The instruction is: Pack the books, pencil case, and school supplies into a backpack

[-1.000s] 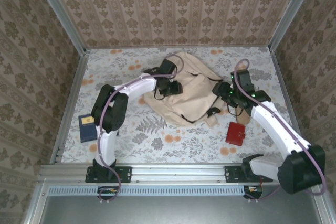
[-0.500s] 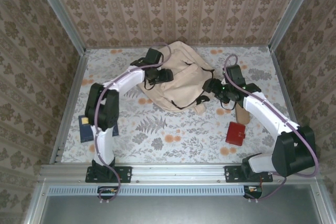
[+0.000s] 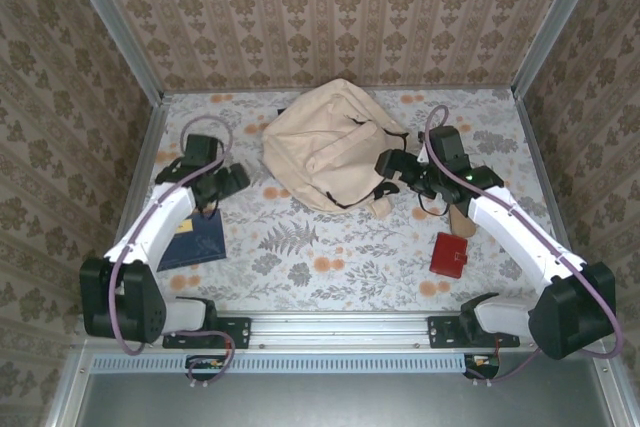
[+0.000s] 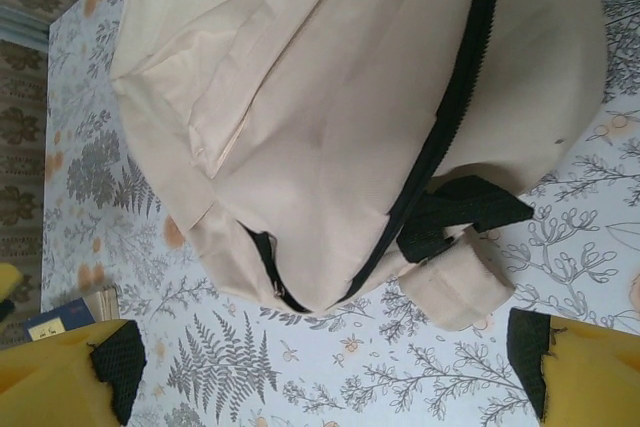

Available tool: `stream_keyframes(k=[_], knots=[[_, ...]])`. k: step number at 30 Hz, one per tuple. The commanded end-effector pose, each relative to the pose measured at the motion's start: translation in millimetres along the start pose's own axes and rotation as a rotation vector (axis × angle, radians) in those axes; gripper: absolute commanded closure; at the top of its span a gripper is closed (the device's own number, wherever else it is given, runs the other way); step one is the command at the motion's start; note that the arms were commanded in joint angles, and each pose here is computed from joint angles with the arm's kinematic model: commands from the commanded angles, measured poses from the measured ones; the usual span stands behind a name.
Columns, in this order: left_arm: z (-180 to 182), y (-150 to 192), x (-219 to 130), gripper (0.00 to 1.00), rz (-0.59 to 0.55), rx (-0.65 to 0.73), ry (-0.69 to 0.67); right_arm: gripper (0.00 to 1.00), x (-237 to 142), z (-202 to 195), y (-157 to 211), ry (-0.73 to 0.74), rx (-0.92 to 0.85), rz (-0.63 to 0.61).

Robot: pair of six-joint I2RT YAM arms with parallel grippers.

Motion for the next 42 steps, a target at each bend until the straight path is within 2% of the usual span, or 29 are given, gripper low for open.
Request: stream_keyframes(k=[1, 6, 17, 20, 25, 29, 32, 37, 42], knots=[[42, 22, 3, 0.07, 0.036, -0.078, -0.104, 0.03, -1, 5, 3, -0.003, -0.028, 0.000], [56, 28, 13, 0.04, 0.060, -0.086, -0.136, 0.04, 2, 14, 6, -0.027, -0.029, 0.010], [24, 21, 55, 0.04, 0.158, 0.000, -0.073, 0.05, 9, 22, 12, -0.036, -0.043, 0.034], [9, 35, 63, 0.04, 0.204, 0.050, -0.059, 0.05, 9, 21, 12, -0.030, -0.041, 0.034], [-25, 78, 75, 0.05, 0.309, 0.172, -0.037, 0.06, 8, 17, 12, -0.004, -0.035, 0.028], [-41, 104, 76, 0.05, 0.342, 0.216, -0.026, 0.06, 6, 18, 12, -0.007, -0.033, 0.025], [-52, 106, 60, 0.06, 0.319, 0.252, -0.008, 0.06, 5, 20, 11, -0.010, -0.038, 0.021], [-62, 75, 21, 0.05, 0.198, 0.254, 0.027, 0.06, 4, 24, 10, -0.020, -0.042, 0.022], [-16, 44, 19, 0.04, 0.143, 0.142, -0.084, 0.02, 5, 28, 14, -0.058, -0.066, 0.011]])
Point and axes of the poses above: each hand's point on the last joint's axis, 136 mm out from that joint toward the fingers, its own x axis out along the fingers, its own z axis along the line the jaws close on, y = z × x, the point moved 3 cm from there along -x, back along the fingers, and after that the axes turned 1 degree about -x, right-handed, at the moved point
